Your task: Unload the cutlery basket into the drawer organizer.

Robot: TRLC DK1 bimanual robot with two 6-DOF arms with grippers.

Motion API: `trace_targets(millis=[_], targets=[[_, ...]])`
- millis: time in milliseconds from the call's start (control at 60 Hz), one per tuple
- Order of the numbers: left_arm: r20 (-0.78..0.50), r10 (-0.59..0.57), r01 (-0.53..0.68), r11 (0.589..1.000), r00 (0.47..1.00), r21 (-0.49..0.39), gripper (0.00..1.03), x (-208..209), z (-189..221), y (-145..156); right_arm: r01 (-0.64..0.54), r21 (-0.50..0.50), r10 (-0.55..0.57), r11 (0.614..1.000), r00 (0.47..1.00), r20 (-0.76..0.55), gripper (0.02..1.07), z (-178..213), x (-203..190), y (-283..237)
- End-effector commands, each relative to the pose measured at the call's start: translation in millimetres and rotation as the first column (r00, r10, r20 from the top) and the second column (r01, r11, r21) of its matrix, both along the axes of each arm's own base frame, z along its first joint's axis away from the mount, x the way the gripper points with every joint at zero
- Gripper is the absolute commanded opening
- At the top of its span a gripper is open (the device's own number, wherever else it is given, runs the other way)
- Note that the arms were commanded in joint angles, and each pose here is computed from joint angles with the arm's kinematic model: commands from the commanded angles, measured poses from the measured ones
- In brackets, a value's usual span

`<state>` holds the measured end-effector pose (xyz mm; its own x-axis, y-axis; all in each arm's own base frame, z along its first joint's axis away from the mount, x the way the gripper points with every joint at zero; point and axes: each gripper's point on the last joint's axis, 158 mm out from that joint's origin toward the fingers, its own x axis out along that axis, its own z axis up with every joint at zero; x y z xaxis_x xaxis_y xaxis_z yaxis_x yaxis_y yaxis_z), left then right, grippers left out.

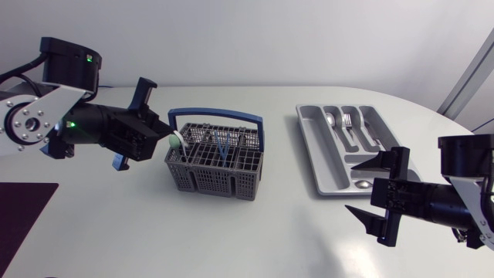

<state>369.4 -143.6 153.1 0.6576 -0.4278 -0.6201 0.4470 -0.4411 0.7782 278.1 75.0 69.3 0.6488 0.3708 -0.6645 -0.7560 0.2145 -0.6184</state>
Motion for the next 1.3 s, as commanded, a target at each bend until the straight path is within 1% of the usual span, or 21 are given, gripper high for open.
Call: trace_targets(millis=[0, 200, 433, 683, 767, 833, 867, 967, 1083, 1117, 1183, 1233, 1250, 1283], targets=[[0.024, 0.012, -0.011, 0.999, 1.000, -0.031, 0.03, -2.9, 10.7, 1.4, 0.005, 0.008, -0.005, 1.000, 0.999, -0.037, 1.03, -9.5, -9.8, 1.7], [0.060, 0.023, -0.019, 0.998, 0.998, -0.062, 0.03, -5.2, 27.8, 0.1, 0.003, 0.010, -0.002, 1.000, 1.000, -0.029, 1.03, -6.5, -12.1, 2.4], [0.118, 0.059, -0.043, 0.990, 0.991, -0.132, 0.03, -8.0, 49.1, -0.4, -0.001, 0.016, 0.002, 1.000, 1.000, -0.024, 1.03, -2.6, -15.7, 5.2], [0.192, 0.094, -0.060, 0.983, 0.977, -0.176, 0.03, -16.0, 65.9, 7.3, -0.005, 0.024, 0.005, 1.000, 1.000, -0.010, 1.03, 4.6, -19.5, 9.2], [0.199, 0.137, -0.092, 0.971, 0.970, -0.222, 0.03, -17.6, 78.7, 10.0, 0.007, 0.049, -0.007, 0.999, 1.000, 0.002, 1.03, 12.8, -17.7, 12.2], [0.155, 0.183, -0.130, 0.945, 0.971, -0.300, 0.03, -21.5, 92.1, 7.1, 0.009, 0.080, -0.011, 0.997, 1.000, 0.015, 1.03, 21.4, -17.3, 19.0], [0.117, 0.201, -0.155, 0.935, 0.973, -0.320, 0.03, -24.4, 92.6, 5.5, 0.010, 0.089, -0.012, 0.996, 1.000, 0.019, 1.03, 24.2, -17.9, 22.4], [0.053, 0.232, -0.196, 0.907, 0.971, -0.373, 0.03, -34.6, 95.0, -1.5, 0.017, 0.112, -0.021, 0.994, 0.999, 0.037, 1.03, 31.9, -18.6, 33.4], [-0.064, 0.286, -0.285, 0.859, 0.956, -0.425, 0.03, -44.5, 98.4, -12.1, 0.036, 0.161, -0.048, 0.986, 0.996, 0.072, 1.03, 46.8, -16.7, 43.2], [-0.106, 0.315, -0.327, 0.827, 0.943, -0.456, 0.03, -46.4, 103.7, -17.5, 0.046, 0.173, -0.062, 0.984, 0.994, 0.089, 1.03, 52.2, -14.8, 46.0], [-0.212, 0.344, -0.404, 0.779, 0.915, -0.479, 0.03, -51.1, 103.7, -29.2, 0.064, 0.197, -0.087, 0.978, 0.990, 0.109, 1.03, 59.9, -13.2, 53.1], [-0.305, 0.367, -0.475, 0.736, 0.879, -0.483, 0.03, -51.3, 101.5, -36.0, 0.065, 0.217, -0.091, 0.974, 0.989, 0.115, 1.03, 65.3, -15.9, 60.2], [-0.349, 0.375, -0.508, 0.713, 0.859, -0.483, 0.03, -50.6, 101.2, -39.3, 0.067, 0.222, -0.095, 0.973, 0.988, 0.120, 1.03, 67.4, -16.0, 61.8], [-0.418, 0.386, -0.559, 0.685, 0.823, -0.468, 0.03, -51.0, 95.5, -44.0, 0.070, 0.234, -0.103, 0.970, 0.986, 0.132, 1.03, 71.6, -16.5, 65.5]])
